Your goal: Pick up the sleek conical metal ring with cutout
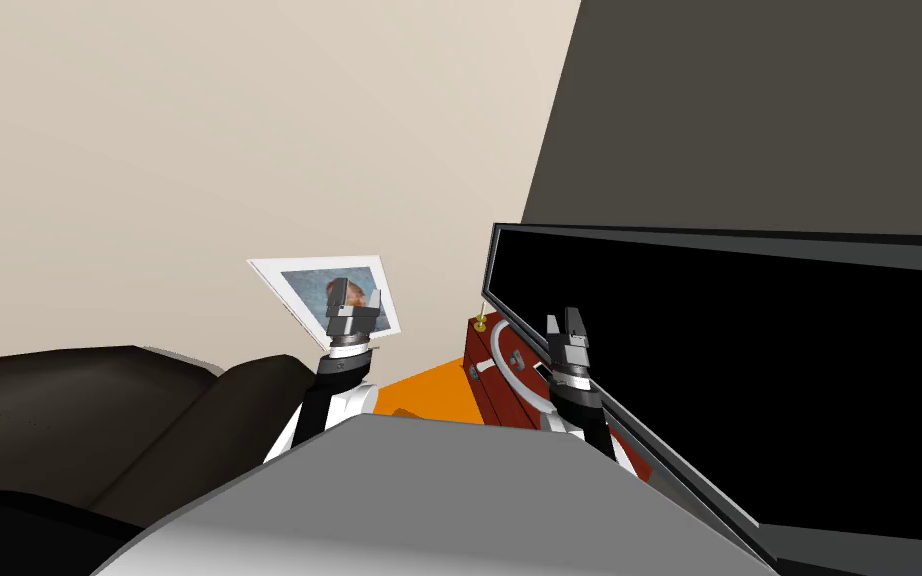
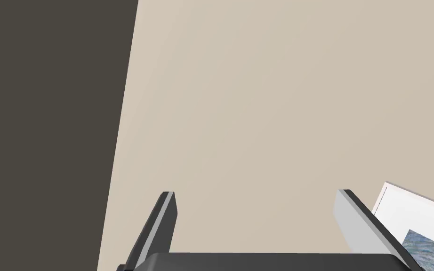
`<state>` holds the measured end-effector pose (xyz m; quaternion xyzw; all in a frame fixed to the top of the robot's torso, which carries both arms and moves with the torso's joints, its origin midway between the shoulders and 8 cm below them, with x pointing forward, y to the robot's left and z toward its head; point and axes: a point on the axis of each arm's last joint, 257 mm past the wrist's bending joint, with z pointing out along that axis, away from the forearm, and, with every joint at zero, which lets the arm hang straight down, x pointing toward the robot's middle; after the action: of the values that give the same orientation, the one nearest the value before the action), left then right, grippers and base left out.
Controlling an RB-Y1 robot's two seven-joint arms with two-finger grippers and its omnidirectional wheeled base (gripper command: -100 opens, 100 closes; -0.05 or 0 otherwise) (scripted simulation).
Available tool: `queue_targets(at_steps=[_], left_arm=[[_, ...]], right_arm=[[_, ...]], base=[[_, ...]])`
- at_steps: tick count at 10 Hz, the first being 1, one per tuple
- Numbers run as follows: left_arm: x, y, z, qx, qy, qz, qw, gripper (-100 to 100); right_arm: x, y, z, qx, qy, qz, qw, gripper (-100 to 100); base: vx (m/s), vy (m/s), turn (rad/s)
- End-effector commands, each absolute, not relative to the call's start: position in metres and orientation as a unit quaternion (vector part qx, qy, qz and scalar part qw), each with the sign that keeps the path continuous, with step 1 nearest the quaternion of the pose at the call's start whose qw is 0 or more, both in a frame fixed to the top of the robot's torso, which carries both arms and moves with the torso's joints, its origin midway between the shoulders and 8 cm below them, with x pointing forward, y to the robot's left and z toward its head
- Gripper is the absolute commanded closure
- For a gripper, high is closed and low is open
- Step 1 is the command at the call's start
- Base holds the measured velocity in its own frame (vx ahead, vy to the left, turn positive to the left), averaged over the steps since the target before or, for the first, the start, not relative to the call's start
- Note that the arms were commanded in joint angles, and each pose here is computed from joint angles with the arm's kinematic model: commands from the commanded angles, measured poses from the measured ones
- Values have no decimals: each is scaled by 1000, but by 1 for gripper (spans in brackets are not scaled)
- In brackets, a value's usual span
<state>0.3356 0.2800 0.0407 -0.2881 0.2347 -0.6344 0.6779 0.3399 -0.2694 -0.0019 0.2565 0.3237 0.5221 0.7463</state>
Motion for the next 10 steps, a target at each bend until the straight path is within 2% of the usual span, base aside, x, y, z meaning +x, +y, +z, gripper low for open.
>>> queue_targets(at_steps=[1,5,10], left_arm=[[336,280,41,-288,235,-634,678,0],[336,280,41,-288,235,-634,678,0],[336,280,41,-288,235,-634,678,0]], right_arm=[[346,-265,-18,252,352,519,737,-100],[359,-258,-61,248,417,506,714,-100],[372,-259,-149,241,530,462,669,-100]], base=[[-27,29,27],[-33,39,25],[-24,12,59]])
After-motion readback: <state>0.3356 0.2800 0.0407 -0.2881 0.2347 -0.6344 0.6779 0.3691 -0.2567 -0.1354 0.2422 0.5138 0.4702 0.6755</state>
